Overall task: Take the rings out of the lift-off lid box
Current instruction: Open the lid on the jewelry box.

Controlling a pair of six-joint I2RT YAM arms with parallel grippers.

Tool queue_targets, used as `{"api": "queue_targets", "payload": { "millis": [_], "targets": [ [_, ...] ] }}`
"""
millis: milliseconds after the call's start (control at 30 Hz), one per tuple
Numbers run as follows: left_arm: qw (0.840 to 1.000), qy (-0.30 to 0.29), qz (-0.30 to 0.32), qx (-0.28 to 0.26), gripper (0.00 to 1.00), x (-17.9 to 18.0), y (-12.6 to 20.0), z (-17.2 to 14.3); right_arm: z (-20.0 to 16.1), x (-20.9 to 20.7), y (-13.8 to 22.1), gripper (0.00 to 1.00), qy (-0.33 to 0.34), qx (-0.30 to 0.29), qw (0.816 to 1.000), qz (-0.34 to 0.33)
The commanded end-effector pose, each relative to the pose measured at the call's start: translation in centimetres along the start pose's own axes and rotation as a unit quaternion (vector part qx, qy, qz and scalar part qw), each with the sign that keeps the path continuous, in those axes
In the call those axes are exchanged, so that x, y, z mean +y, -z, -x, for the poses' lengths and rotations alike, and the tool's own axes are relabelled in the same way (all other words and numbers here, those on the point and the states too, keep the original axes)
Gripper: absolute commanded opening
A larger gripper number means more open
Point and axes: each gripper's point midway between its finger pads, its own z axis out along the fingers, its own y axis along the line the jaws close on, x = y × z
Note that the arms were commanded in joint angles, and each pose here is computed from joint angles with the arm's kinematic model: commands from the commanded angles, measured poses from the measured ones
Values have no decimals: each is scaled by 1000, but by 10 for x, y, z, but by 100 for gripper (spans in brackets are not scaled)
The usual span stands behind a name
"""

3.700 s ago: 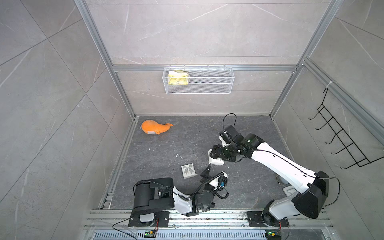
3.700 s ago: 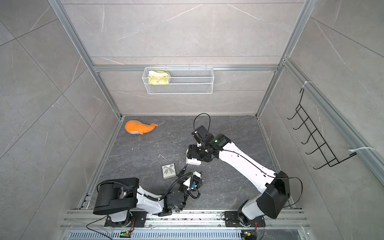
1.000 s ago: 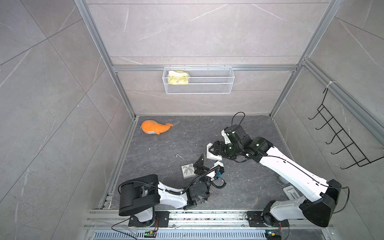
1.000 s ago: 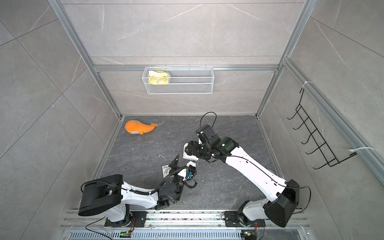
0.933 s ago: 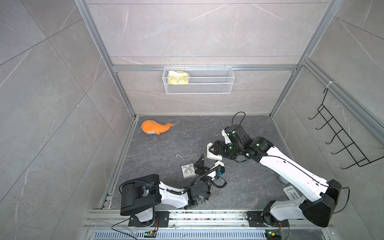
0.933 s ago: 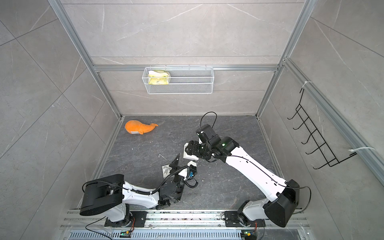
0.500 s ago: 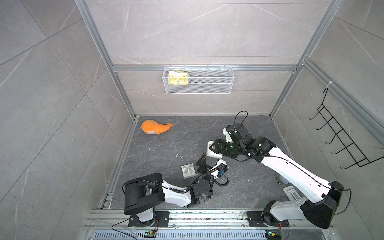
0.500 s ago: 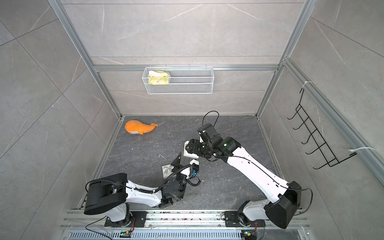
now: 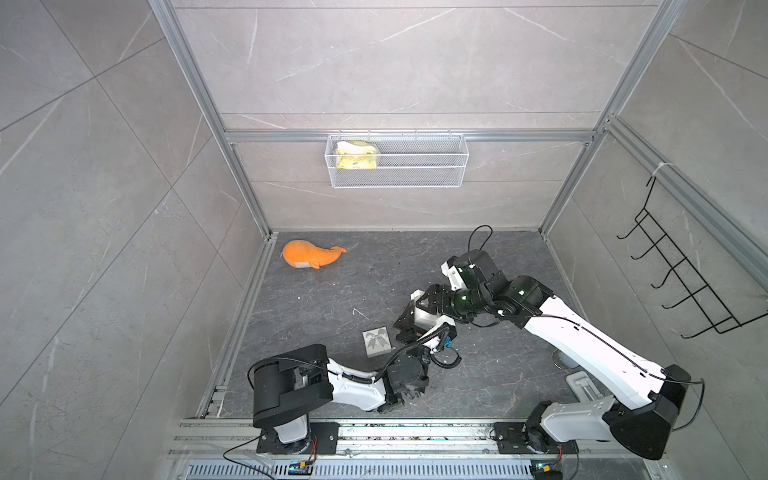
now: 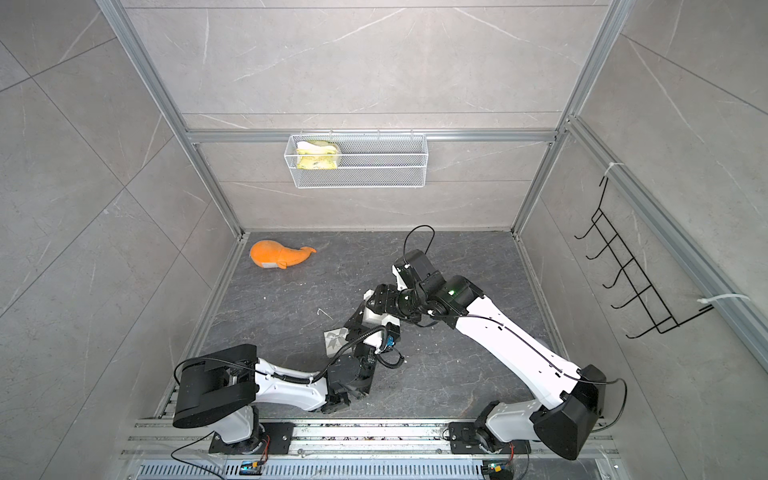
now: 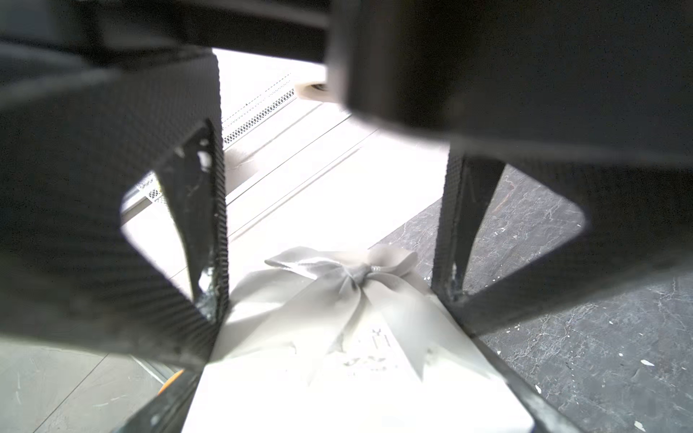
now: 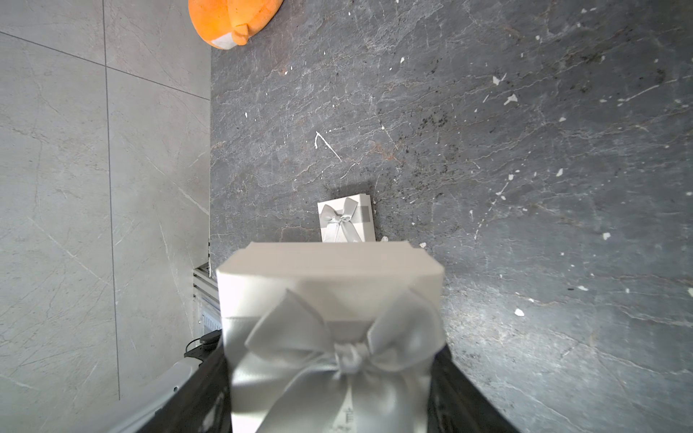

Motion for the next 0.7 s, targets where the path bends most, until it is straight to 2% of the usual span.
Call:
{"api": "queue_targets", "payload": {
  "millis": [0, 300, 667],
  "targets": [
    [999, 26, 21, -8, 88, 13, 0, 10, -4, 1, 9, 68, -7, 3, 1000, -1],
    [1000, 20, 17, -6, 84, 12, 3, 6, -2, 2, 13, 68, 1, 2, 1000, -8],
    [1000, 16, 19, 1, 75, 11, 4, -1, 0, 3, 18, 68, 3, -2, 1000, -11]
  ]
}}
